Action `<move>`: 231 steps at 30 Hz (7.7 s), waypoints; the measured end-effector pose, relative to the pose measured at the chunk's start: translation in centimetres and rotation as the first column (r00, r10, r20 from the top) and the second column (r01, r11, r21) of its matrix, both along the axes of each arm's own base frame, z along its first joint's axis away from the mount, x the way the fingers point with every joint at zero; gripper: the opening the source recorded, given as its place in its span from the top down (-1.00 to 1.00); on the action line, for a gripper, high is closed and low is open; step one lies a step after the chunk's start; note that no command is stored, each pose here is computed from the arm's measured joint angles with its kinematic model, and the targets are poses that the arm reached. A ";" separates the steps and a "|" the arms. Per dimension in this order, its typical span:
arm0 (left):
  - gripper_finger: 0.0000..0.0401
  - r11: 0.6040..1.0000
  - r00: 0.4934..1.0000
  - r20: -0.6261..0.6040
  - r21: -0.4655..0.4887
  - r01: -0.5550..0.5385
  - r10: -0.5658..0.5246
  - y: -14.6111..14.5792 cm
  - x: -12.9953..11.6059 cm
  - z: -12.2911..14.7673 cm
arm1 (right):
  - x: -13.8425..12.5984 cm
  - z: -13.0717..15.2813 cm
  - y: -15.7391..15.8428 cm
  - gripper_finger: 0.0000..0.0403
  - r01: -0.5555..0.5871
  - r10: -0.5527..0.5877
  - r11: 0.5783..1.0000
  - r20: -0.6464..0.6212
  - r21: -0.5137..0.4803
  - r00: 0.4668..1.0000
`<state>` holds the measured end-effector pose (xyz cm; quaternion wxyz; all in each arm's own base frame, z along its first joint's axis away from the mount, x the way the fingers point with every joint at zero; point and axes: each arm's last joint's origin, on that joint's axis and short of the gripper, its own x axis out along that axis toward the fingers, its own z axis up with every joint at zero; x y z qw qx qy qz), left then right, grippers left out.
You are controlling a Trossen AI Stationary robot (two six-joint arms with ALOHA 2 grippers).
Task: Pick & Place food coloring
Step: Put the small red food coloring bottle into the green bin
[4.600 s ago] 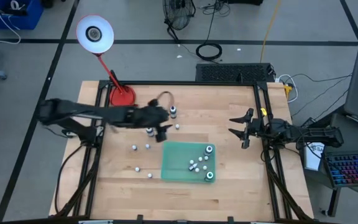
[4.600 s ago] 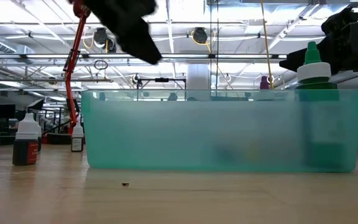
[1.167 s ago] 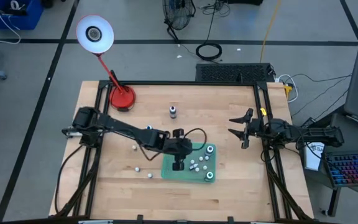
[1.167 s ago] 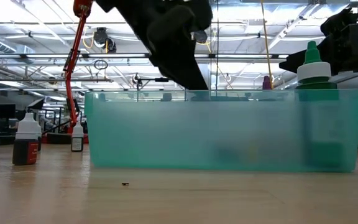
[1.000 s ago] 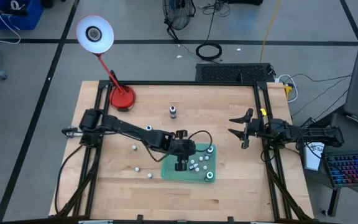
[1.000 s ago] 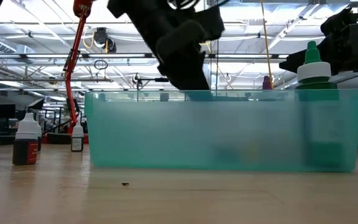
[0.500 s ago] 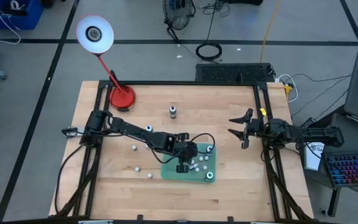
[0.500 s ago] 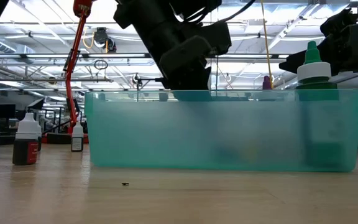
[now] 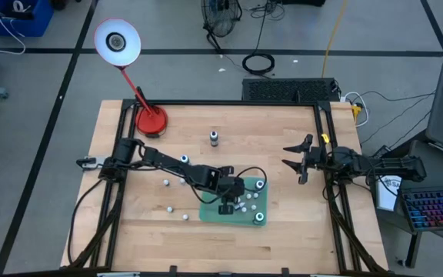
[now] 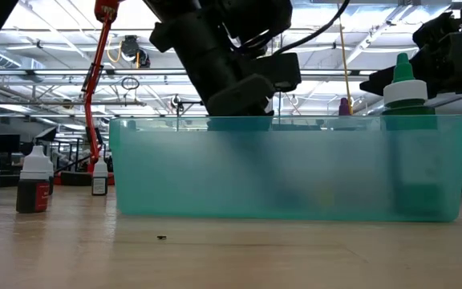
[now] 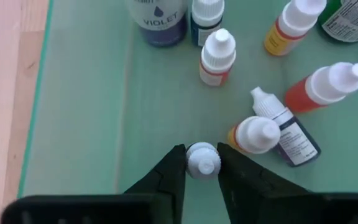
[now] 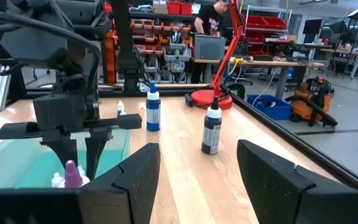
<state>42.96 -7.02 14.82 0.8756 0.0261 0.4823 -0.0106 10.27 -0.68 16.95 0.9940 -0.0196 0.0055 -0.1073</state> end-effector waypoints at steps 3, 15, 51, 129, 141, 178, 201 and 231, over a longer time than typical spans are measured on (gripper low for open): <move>0.39 1.000 1.000 -0.005 -0.001 0.000 0.000 0.0 0.0 0.0 | 0.0 0.0 0.0 -0.01 0.000 0.000 1.000 0.002 0.000 1.000; 0.17 0.999 0.999 0.006 -0.005 0.041 -0.041 0.1 -1.1 2.9 | 0.0 0.0 0.0 -0.01 0.000 0.000 1.000 -0.001 0.000 1.000; 0.24 0.806 0.786 -0.246 -0.029 -0.591 0.567 -10.9 -12.7 7.9 | 0.1 -0.1 0.0 0.00 0.000 0.000 1.000 -0.012 0.000 1.000; 0.20 0.849 0.752 -0.469 -0.009 -0.528 0.463 -9.4 -12.5 1.4 | 0.1 -0.1 0.0 -0.01 0.000 0.000 1.000 -0.012 0.000 1.000; 0.20 0.855 0.751 -0.489 -0.021 -0.519 0.444 -9.6 -12.6 1.4 | 0.1 -0.1 0.0 -0.01 0.000 0.000 1.000 -0.012 0.000 1.000; 0.69 0.867 0.764 -0.482 -0.019 -0.498 0.429 -9.6 -12.6 1.5 | 0.1 -0.1 0.0 -0.01 0.000 0.000 1.000 -0.012 0.000 1.000; 0.69 0.942 0.905 -0.281 -0.009 -0.336 0.320 -9.2 -9.0 14.8 | 0.1 -0.1 0.0 0.00 0.000 0.000 1.000 -0.012 0.000 1.000; 0.69 0.996 0.961 -0.263 0.026 -0.084 0.087 -4.5 2.3 0.5 | 0.1 -0.1 0.0 -0.02 0.000 0.000 1.000 -0.013 0.000 1.000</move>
